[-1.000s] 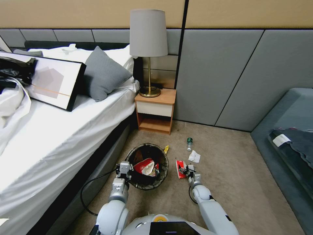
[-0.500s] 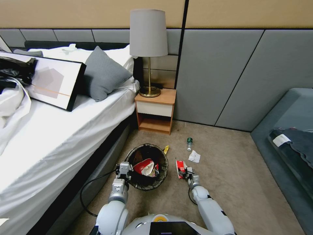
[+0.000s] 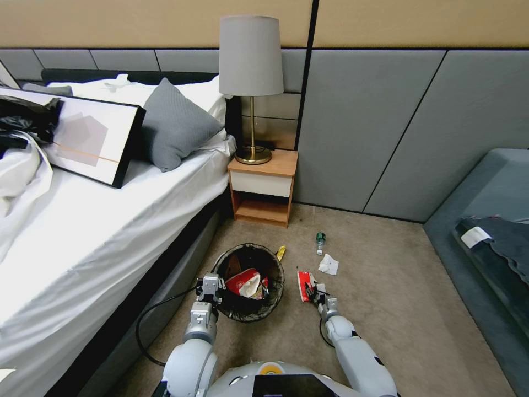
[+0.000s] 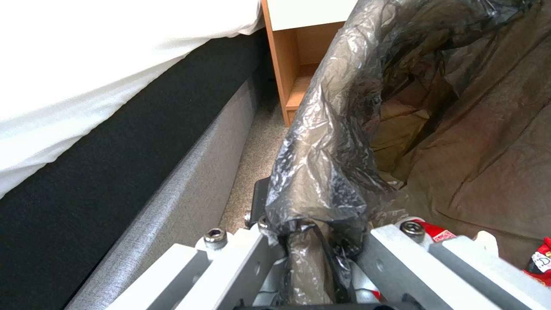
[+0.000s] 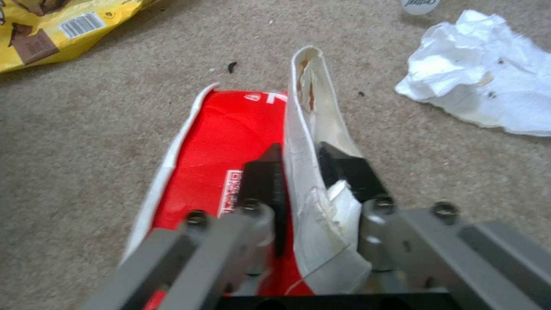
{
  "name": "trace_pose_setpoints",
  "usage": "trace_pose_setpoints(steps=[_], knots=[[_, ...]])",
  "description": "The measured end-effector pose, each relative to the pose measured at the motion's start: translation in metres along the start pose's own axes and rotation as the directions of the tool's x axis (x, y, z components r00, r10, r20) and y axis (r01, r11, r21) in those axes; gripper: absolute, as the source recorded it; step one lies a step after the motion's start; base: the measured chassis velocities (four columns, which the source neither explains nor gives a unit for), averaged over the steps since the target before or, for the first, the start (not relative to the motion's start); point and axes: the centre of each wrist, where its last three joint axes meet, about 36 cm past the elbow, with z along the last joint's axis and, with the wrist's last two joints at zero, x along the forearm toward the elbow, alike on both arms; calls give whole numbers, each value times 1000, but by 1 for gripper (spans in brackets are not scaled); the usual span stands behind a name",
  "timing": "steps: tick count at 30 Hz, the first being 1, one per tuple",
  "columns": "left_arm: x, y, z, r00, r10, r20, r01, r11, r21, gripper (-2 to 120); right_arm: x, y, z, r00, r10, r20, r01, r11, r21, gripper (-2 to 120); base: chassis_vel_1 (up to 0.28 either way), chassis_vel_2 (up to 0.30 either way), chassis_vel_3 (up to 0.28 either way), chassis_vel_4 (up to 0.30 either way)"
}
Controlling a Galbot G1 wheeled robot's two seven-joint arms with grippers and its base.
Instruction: Pick up the trash bin, then pick up the garbage from the floor and place it into the trash bin.
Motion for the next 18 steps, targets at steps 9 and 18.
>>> trace_pose_setpoints(steps=[9,18], knots=[[0,0,0,1000,1,2,-1,1000,-1,2,0,-2,-1,1000,6,13,-6,1000,2,0,0,0,0,0],[0,0,0,1000,-2,1,2,1000,-1,2,-1,-2,-2,1000,6,24,-6,1000,9,0,0,0,0,0]])
